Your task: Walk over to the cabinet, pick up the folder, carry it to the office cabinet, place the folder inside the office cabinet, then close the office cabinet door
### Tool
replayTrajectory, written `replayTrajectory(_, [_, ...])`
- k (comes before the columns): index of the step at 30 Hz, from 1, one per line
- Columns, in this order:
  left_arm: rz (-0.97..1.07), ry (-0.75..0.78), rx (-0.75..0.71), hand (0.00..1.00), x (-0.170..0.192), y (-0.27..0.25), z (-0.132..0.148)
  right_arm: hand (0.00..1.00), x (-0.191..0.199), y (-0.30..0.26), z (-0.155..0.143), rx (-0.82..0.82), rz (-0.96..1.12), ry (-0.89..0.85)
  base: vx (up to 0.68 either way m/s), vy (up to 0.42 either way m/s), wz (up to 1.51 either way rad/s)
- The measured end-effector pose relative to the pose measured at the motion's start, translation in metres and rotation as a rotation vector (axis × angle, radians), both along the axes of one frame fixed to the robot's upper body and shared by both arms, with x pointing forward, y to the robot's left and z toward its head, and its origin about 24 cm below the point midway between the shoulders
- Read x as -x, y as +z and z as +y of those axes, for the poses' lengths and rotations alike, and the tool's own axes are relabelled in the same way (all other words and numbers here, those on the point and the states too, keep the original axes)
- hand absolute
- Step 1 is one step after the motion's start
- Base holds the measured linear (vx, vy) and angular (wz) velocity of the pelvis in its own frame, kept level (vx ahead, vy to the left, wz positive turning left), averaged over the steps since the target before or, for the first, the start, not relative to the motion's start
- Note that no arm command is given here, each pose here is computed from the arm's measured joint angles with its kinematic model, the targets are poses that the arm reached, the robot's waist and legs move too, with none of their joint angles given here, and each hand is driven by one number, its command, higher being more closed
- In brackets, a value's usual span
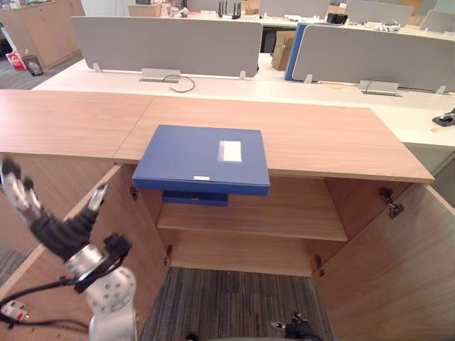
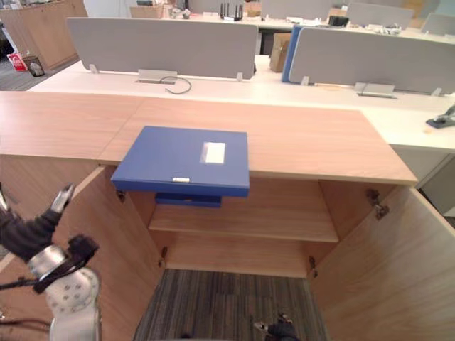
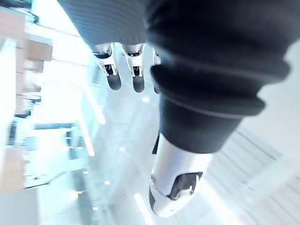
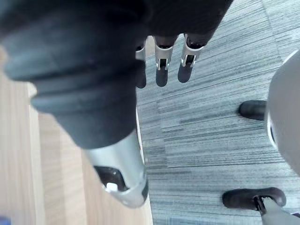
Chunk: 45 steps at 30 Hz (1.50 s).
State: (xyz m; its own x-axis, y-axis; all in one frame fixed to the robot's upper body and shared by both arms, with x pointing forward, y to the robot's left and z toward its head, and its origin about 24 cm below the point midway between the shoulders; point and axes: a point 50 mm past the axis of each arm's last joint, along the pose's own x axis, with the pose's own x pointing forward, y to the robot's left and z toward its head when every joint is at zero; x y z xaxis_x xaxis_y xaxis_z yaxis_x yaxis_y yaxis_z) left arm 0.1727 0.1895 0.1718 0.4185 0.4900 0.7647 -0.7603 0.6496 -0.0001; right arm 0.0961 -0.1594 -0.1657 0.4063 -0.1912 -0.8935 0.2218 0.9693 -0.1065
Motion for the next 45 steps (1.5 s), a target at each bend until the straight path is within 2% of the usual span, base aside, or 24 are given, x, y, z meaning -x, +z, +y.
replayTrajectory(3, [-0.038, 0.023, -0.2, 0.0, -0.006, 0.012, -0.017, 0.0, -0.004, 0.0, 0.006, -0.01, 0.0, 0.019, 0.0, 0.0, 0.0])
replayTrajectory(8, [0.045, 0.06, -0.261, 0.0, -0.016, 0.0, -0.018, 0.0, -0.004, -0.001, 0.006, -0.011, 0.017, 0.026, 0.0, 0.0, 0.0])
replayTrajectory(17, [0.22, -0.208, -0.404, 0.0, -0.032, -0.028, -0.05, 0.0, -0.001, -0.003, 0.006, -0.012, 0.033, 0.059, -0.01, 0.002, -0.03])
replayTrajectory(25, [0.382, -0.261, -0.471, 0.0, -0.043, -0.052, -0.041, 0.0, -0.004, -0.002, -0.003, 0.006, 0.027, 0.061, -0.03, 0.002, -0.02])
replayTrajectory(34, [0.408, -0.231, -0.459, 0.0, -0.045, -0.056, -0.031, 0.0, -0.005, -0.001, -0.006, 0.004, 0.022, 0.066, 0.0, 0.0, 0.0])
replayTrajectory(45, [0.609, -0.139, -0.594, 0.0, -0.054, -0.091, -0.019, 0.0, -0.009, 0.0, -0.007, 0.008, 0.01, 0.069, -0.01, -0.001, -0.04])
